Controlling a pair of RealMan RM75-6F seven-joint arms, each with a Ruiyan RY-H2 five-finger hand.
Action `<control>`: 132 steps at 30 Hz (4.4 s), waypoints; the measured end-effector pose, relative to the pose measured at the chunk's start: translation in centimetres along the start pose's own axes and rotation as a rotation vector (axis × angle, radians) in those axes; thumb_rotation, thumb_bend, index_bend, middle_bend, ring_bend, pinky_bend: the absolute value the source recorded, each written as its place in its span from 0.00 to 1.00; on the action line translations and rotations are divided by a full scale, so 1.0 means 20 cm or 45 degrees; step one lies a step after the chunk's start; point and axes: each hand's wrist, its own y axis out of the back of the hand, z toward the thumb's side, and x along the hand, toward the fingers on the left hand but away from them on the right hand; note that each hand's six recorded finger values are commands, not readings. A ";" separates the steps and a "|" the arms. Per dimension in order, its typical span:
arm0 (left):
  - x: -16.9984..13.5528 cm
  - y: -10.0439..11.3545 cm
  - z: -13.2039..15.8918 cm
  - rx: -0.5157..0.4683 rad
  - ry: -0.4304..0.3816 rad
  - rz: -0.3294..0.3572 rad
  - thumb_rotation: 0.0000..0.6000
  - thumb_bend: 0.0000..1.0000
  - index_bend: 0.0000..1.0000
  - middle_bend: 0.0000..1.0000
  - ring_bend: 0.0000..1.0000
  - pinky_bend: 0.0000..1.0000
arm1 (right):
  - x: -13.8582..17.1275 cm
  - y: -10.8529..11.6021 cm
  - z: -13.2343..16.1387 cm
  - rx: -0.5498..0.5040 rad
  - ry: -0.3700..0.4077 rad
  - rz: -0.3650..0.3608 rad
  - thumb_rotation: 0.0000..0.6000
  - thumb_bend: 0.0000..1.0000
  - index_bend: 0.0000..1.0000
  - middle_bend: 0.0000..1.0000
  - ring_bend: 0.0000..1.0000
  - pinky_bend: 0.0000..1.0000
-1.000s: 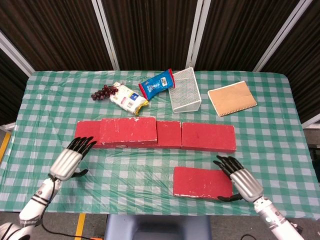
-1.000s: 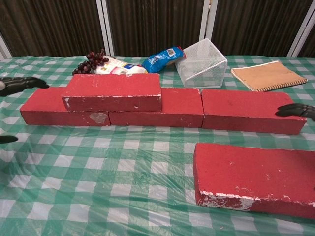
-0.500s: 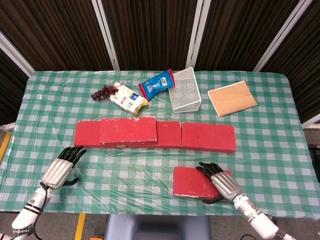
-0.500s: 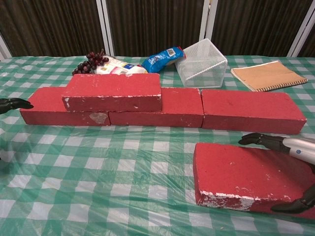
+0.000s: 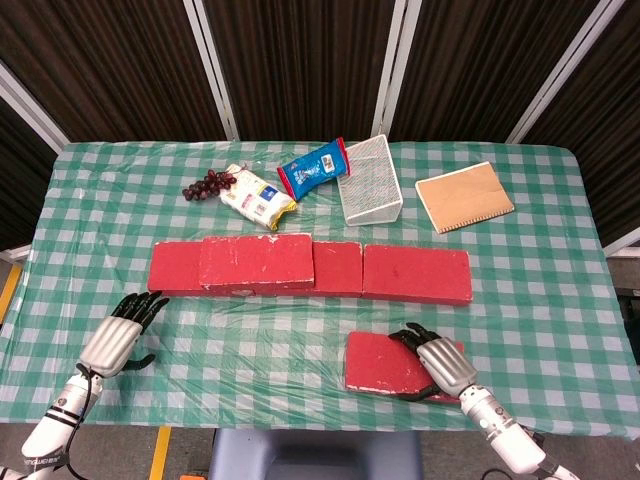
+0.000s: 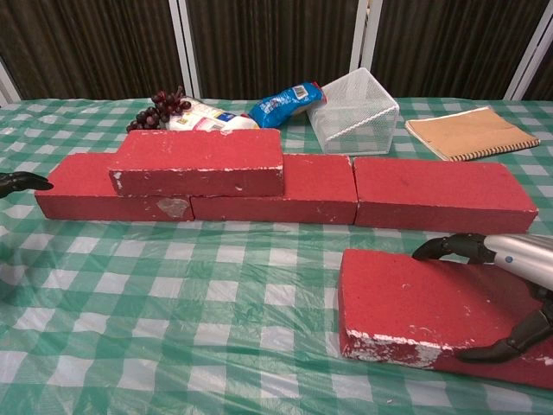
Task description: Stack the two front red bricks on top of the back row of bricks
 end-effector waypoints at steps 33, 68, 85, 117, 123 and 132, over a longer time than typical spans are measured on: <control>-0.02 0.05 -0.03 0.088 0.075 0.081 1.00 0.24 0.00 0.00 0.00 0.07 | -0.56 0.93 0.07 0.073 0.244 -0.191 1.00 0.18 0.52 0.41 0.31 0.48; 0.00 0.04 -0.07 0.083 0.107 0.078 1.00 0.24 0.00 0.00 0.00 0.07 | -0.86 0.85 -0.09 0.090 0.109 -0.098 1.00 0.18 0.42 0.41 0.29 0.48; 0.00 0.04 -0.07 0.068 0.094 0.065 1.00 0.25 0.00 0.00 0.00 0.07 | -0.88 0.80 -0.03 0.101 0.082 -0.091 1.00 0.18 0.38 0.41 0.26 0.48; -0.01 0.05 -0.05 0.058 0.071 0.072 1.00 0.24 0.00 0.00 0.00 0.07 | -0.89 0.76 0.00 0.094 0.037 -0.046 1.00 0.15 0.07 0.18 0.08 0.37; 0.00 0.04 -0.05 0.056 0.072 0.069 1.00 0.24 0.00 0.00 0.00 0.07 | -0.89 0.75 0.00 0.094 0.039 -0.036 1.00 0.14 0.04 0.17 0.06 0.35; 0.00 0.05 -0.06 0.054 0.075 0.070 1.00 0.24 0.00 0.00 0.00 0.07 | -0.89 0.74 0.00 0.090 0.033 -0.020 1.00 0.10 0.00 0.15 0.05 0.33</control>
